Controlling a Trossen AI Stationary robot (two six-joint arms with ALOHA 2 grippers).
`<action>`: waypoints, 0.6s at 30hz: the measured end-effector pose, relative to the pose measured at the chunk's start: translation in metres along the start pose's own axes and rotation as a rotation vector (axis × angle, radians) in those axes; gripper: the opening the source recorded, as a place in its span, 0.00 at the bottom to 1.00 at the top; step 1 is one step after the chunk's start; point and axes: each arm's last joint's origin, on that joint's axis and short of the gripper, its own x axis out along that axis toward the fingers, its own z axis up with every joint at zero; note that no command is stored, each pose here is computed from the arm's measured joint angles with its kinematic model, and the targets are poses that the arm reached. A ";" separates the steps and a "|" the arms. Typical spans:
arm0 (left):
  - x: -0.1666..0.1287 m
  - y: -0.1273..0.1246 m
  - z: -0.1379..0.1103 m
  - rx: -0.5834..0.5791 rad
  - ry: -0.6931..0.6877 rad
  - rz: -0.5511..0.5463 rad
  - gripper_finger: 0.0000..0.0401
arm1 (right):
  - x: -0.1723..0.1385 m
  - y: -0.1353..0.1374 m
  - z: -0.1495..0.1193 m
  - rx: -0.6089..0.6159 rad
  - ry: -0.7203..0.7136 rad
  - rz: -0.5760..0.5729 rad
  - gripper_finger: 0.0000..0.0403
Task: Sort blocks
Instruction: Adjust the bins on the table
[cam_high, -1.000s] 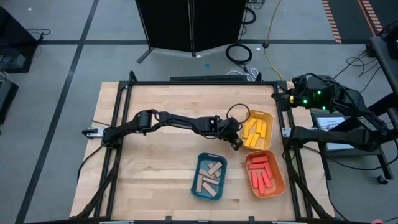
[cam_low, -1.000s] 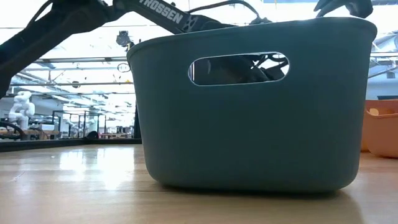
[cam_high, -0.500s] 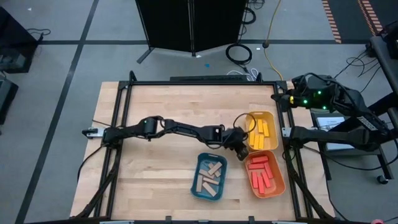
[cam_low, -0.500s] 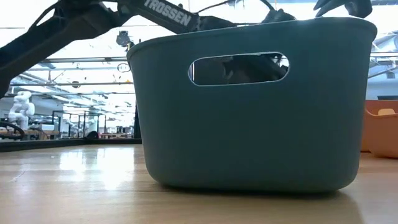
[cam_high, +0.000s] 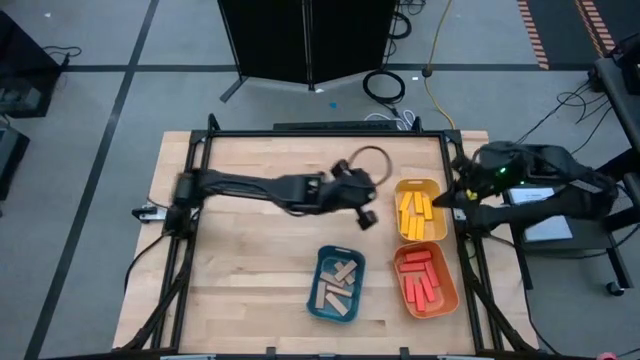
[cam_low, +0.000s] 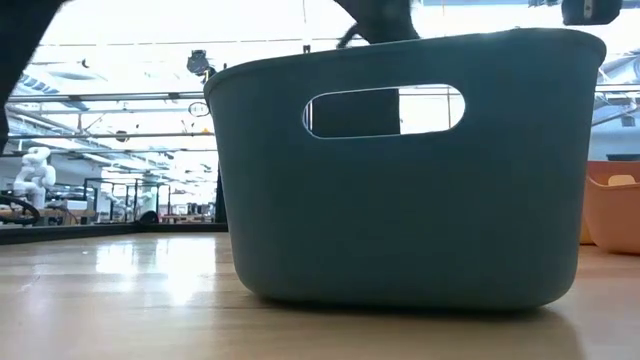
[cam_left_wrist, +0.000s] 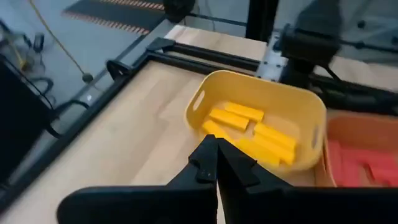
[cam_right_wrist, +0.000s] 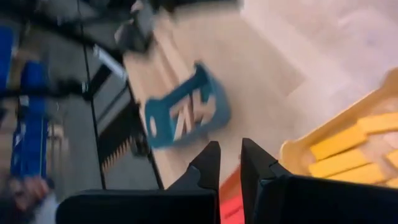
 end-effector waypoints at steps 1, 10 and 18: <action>-0.014 0.005 0.001 0.027 -0.002 -0.004 0.00 | 0.007 0.003 0.000 -0.014 0.033 0.001 0.00; -0.063 0.015 -0.072 0.031 0.080 -0.419 0.00 | 0.098 0.030 -0.037 -0.145 0.517 -0.310 0.00; -0.066 -0.058 -0.131 0.175 0.159 -0.600 0.00 | 0.149 0.061 -0.111 -0.247 0.610 -0.396 0.00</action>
